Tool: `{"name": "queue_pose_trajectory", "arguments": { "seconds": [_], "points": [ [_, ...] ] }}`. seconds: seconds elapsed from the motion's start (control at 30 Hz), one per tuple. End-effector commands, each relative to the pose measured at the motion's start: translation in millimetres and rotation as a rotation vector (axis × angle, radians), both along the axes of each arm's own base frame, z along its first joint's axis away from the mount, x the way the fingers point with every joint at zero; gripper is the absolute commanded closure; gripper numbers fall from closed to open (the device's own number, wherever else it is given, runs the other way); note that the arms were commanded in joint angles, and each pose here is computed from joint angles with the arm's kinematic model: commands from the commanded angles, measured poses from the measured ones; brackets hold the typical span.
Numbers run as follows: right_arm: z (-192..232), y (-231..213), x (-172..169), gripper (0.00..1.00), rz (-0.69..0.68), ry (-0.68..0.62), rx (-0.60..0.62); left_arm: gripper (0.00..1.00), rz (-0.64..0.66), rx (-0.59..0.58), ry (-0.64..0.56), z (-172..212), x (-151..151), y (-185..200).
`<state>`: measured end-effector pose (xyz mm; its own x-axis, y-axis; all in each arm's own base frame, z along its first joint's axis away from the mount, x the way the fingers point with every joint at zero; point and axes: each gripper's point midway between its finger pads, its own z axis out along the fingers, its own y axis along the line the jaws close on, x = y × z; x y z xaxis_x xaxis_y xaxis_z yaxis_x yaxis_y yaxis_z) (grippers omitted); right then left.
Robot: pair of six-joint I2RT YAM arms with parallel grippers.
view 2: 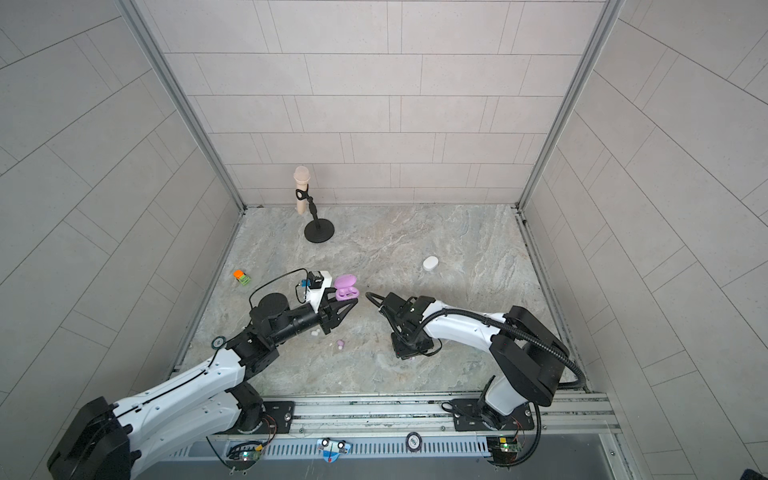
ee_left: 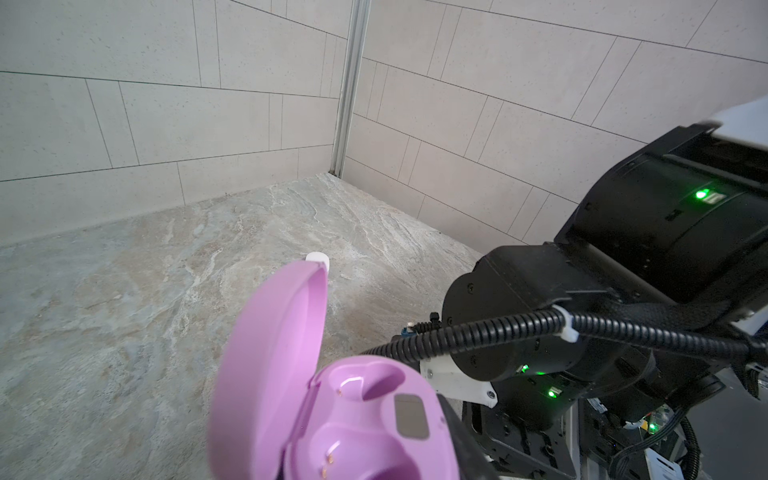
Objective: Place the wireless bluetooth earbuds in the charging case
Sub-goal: 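Lower the open right gripper over a pink earbud and close on it, then lift the pink earbud with the right gripper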
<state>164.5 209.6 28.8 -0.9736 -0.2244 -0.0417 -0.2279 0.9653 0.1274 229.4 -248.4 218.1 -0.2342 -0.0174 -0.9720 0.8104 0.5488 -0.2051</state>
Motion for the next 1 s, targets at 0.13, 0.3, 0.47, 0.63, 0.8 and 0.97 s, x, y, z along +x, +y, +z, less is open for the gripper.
{"name": "queue_pose_trajectory", "arguments": {
  "seconds": [0.13, 0.3, 0.47, 0.63, 0.8, 0.97],
  "points": [
    [-10, -11, -5, 0.72, -0.017, 0.009, -0.061, 0.81, 0.000, -0.019, -0.015, 6, -1, 1],
    [-14, -12, -6, 0.73, -0.018, 0.010, -0.066, 0.81, 0.001, -0.018, -0.015, 6, -1, 2],
    [-18, -13, -8, 0.74, -0.013, 0.011, -0.079, 0.81, 0.004, -0.018, -0.017, 6, -1, 2],
    [-22, -13, -8, 0.77, -0.018, 0.010, -0.088, 0.81, 0.004, -0.017, -0.016, 6, -1, 2],
    [-23, -13, -6, 0.80, -0.023, 0.004, -0.094, 0.81, 0.004, -0.017, -0.016, 6, 0, 2],
    [-24, -14, -5, 0.81, -0.022, 0.000, -0.102, 0.81, 0.004, -0.018, -0.018, 6, 0, 2]
  ]
}}
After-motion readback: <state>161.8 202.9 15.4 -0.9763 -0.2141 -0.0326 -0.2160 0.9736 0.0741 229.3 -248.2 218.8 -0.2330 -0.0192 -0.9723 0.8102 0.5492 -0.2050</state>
